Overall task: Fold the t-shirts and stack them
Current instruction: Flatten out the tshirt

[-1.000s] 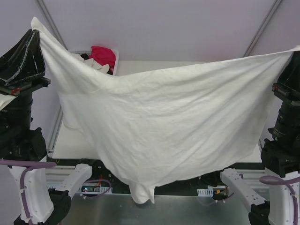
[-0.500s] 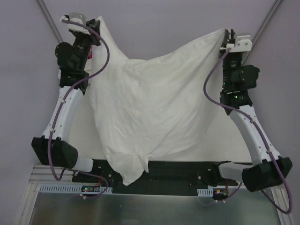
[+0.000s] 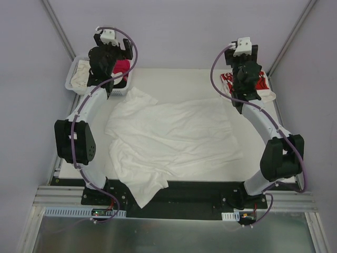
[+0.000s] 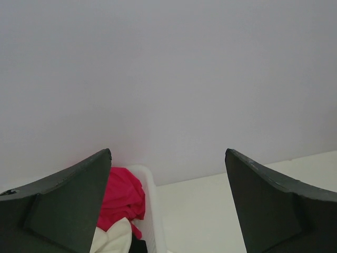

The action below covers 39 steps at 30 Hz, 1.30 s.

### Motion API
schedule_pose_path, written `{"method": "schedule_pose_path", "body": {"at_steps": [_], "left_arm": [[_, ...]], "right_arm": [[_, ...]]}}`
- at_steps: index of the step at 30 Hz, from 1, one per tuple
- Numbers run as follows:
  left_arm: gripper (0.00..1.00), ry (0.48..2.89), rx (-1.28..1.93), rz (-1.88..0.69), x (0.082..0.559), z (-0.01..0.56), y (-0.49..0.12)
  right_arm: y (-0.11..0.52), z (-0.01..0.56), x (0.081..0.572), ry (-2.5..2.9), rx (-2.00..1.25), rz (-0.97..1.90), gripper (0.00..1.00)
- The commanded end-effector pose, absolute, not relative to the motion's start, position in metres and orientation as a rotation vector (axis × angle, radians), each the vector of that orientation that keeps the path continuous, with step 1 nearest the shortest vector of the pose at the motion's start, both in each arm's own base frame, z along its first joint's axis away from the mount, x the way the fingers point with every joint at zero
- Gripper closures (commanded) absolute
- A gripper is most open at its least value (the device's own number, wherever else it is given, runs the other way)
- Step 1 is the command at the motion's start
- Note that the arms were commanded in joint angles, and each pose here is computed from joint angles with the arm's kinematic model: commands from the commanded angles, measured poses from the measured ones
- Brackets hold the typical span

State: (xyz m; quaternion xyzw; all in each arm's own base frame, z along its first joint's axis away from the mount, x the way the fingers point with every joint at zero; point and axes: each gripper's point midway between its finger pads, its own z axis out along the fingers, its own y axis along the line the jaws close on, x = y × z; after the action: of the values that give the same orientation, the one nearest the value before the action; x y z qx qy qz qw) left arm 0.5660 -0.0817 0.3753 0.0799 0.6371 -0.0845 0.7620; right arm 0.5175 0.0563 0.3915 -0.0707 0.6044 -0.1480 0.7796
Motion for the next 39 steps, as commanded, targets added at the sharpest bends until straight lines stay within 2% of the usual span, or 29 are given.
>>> {"method": "schedule_pose_path", "body": {"at_steps": [1, 5, 11, 18, 28, 30, 31, 33, 34, 36, 37, 39], "left_arm": [[0.12, 1.203, 0.184, -0.222, 0.529, 0.449, -0.082], [0.12, 1.216, 0.214, -0.367, 0.495, 0.447, -0.102], [0.13, 1.35, 0.228, -0.504, 0.467, 0.385, -0.122], [0.16, 1.618, 0.237, -0.732, 0.469, 0.31, -0.153], [0.2, 1.904, 0.222, -0.882, 0.472, 0.212, -0.181], [0.21, 1.95, 0.226, -0.898, 0.472, 0.202, -0.185], [0.22, 1.977, 0.222, -0.903, 0.474, 0.191, -0.187], [0.23, 1.988, 0.219, -0.917, 0.477, 0.186, -0.19], [0.23, 2.007, 0.219, -0.928, 0.479, 0.177, -0.192], [0.25, 2.007, 0.23, -0.946, 0.484, 0.18, -0.196], [0.27, 2.042, 0.22, -0.952, 0.486, 0.168, -0.197], [0.3, 2.051, 0.224, -0.959, 0.492, 0.171, -0.199]], "right_arm": [[0.044, 0.466, 0.481, 1.128, -0.034, -0.262, 0.33], [0.051, 0.447, 0.469, 1.197, -0.019, -0.154, 0.32], [0.074, 0.41, 0.467, 1.31, -0.027, 0.003, 0.32], [0.125, 0.33, 0.499, 1.606, -0.057, 0.231, 0.33], [0.16, 0.224, 0.5, 1.908, 0.039, 0.388, 0.36], [0.164, 0.213, 0.503, 1.939, 0.049, 0.395, 0.4], [0.166, 0.195, 0.504, 1.99, 0.051, 0.383, 0.46], [0.17, 0.194, 0.513, 2.009, 0.065, 0.385, 0.55], [0.173, 0.171, 0.515, 2.078, 0.067, 0.379, 0.65], [0.177, 0.173, 0.526, 2.089, 0.077, 0.389, 0.78], [0.18, 0.169, 0.528, 2.101, 0.077, 0.396, 0.89], [0.18, 0.154, 0.53, 2.146, 0.087, 0.386, 0.98]]}}
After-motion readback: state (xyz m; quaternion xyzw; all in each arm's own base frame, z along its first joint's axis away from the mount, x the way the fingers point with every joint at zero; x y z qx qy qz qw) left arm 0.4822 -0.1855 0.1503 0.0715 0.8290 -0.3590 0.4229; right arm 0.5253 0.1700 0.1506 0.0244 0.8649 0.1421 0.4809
